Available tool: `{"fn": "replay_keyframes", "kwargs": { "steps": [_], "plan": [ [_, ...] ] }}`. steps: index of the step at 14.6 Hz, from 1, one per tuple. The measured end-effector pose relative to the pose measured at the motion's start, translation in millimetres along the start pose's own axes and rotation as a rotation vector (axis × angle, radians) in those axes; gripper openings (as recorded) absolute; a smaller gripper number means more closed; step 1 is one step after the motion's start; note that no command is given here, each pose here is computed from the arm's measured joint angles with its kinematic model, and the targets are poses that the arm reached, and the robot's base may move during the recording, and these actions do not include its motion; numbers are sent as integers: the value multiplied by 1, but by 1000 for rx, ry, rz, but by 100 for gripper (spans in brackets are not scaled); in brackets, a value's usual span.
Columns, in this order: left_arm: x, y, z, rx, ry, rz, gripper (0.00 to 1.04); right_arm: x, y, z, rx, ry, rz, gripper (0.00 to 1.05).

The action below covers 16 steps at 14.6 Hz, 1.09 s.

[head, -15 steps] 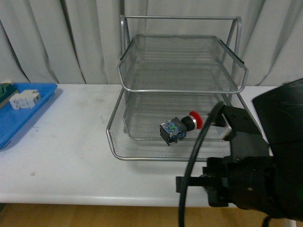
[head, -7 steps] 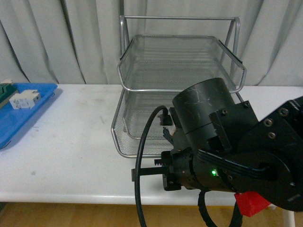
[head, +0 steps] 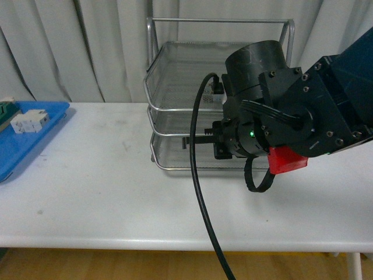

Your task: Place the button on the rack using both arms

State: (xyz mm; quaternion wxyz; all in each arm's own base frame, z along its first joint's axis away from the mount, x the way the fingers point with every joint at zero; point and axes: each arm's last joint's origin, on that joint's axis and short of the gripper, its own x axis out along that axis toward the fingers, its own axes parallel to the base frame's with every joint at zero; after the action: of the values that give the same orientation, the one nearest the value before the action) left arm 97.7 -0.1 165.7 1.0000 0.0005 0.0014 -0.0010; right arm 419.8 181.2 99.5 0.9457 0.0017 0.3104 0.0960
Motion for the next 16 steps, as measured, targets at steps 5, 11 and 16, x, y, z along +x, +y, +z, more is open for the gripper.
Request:
{"fn": "replay_keyframes", "kwargs": {
  "steps": [5, 11, 16],
  "plan": [
    [0, 0, 0, 0, 0, 1, 98, -18, -15, -2, 60, 19, -2, 2],
    [0, 0, 0, 0, 2, 6, 98, -108, -63, -56, 67, -426, -161, 2],
    [0, 0, 0, 0, 0, 3, 98, -208, -107, -83, 1, -575, -202, 2]
  ]
}}
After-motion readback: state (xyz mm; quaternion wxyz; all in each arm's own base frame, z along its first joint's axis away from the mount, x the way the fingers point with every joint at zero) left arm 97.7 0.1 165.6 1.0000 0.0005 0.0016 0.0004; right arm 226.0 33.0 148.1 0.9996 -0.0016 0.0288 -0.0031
